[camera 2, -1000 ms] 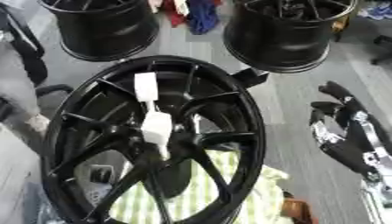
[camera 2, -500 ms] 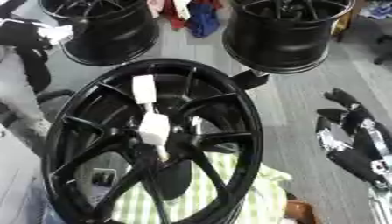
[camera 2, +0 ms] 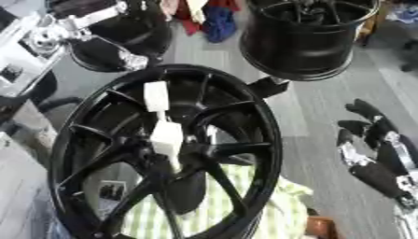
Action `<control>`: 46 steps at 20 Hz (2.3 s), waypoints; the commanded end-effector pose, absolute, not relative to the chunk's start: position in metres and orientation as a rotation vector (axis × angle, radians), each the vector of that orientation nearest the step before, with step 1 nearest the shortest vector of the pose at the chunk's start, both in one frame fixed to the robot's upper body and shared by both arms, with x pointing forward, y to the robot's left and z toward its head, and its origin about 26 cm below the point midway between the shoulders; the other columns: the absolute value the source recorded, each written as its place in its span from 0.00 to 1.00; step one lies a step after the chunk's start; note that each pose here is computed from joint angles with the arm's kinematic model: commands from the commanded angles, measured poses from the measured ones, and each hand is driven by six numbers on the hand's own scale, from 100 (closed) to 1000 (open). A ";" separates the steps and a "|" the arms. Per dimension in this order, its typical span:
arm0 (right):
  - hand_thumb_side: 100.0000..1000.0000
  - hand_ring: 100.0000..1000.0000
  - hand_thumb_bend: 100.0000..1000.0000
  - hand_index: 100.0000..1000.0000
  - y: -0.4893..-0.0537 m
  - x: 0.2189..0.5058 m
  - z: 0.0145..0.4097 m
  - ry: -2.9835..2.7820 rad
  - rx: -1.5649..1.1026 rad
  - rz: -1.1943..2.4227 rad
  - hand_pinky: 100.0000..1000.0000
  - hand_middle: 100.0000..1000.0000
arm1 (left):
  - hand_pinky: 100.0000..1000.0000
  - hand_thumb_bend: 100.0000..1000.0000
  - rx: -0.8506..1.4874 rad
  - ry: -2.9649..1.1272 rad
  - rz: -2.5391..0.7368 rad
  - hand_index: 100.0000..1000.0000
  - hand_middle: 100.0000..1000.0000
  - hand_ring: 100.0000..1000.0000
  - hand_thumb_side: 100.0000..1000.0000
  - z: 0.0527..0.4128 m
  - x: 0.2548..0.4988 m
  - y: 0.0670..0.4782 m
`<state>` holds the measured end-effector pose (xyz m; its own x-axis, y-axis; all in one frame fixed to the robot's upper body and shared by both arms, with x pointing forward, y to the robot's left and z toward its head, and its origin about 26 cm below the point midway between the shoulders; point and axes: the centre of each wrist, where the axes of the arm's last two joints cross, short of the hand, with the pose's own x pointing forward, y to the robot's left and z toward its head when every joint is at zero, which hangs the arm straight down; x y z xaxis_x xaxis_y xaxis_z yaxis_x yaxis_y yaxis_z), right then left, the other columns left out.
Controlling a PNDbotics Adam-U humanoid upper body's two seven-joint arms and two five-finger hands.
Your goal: Pull the pin out of the wheel hub.
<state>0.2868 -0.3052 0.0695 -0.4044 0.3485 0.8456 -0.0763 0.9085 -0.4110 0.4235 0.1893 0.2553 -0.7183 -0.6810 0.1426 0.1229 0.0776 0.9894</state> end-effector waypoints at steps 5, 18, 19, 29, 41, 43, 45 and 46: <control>0.25 0.78 0.00 0.97 -0.309 0.288 0.077 -1.953 -0.213 0.497 0.84 0.89 | 0.62 0.42 0.574 -1.636 -1.846 0.84 0.75 0.70 0.47 0.260 0.434 0.178; 0.25 0.78 0.00 0.97 -0.309 0.288 0.077 -1.954 -0.213 0.497 0.84 0.89 | 0.60 0.39 0.521 -1.446 -1.952 0.84 0.73 0.65 0.40 0.262 0.433 0.180; 0.25 0.78 0.00 0.97 -0.309 0.288 0.077 -1.954 -0.213 0.498 0.84 0.89 | 0.60 0.40 0.523 -1.428 -1.958 0.84 0.73 0.65 0.40 0.262 0.433 0.181; 0.25 0.78 0.00 0.97 -0.309 0.288 0.077 -1.954 -0.212 0.498 0.84 0.89 | 0.53 0.36 0.524 -1.331 -1.982 0.81 0.70 0.59 0.37 0.241 0.437 0.184; 0.25 0.78 0.00 0.97 -0.310 0.288 0.077 -1.953 -0.217 0.494 0.84 0.89 | 0.24 0.08 0.449 -1.315 -2.015 0.64 0.38 0.32 0.19 0.242 0.432 0.185; 0.25 0.78 0.00 0.97 -0.310 0.288 0.077 -1.952 -0.219 0.494 0.84 0.89 | 0.21 0.00 0.446 -1.331 -2.010 0.62 0.35 0.29 0.16 0.246 0.430 0.185; 0.25 0.78 0.00 0.97 -0.310 0.288 0.076 -1.951 -0.220 0.493 0.84 0.89 | 0.19 0.00 0.445 -1.347 -2.002 0.60 0.34 0.27 0.15 0.250 0.428 0.185; 0.25 0.78 0.00 0.97 -0.310 0.288 0.076 -1.951 -0.220 0.492 0.84 0.89 | 0.19 0.00 0.444 -1.355 -1.998 0.59 0.33 0.27 0.15 0.252 0.427 0.185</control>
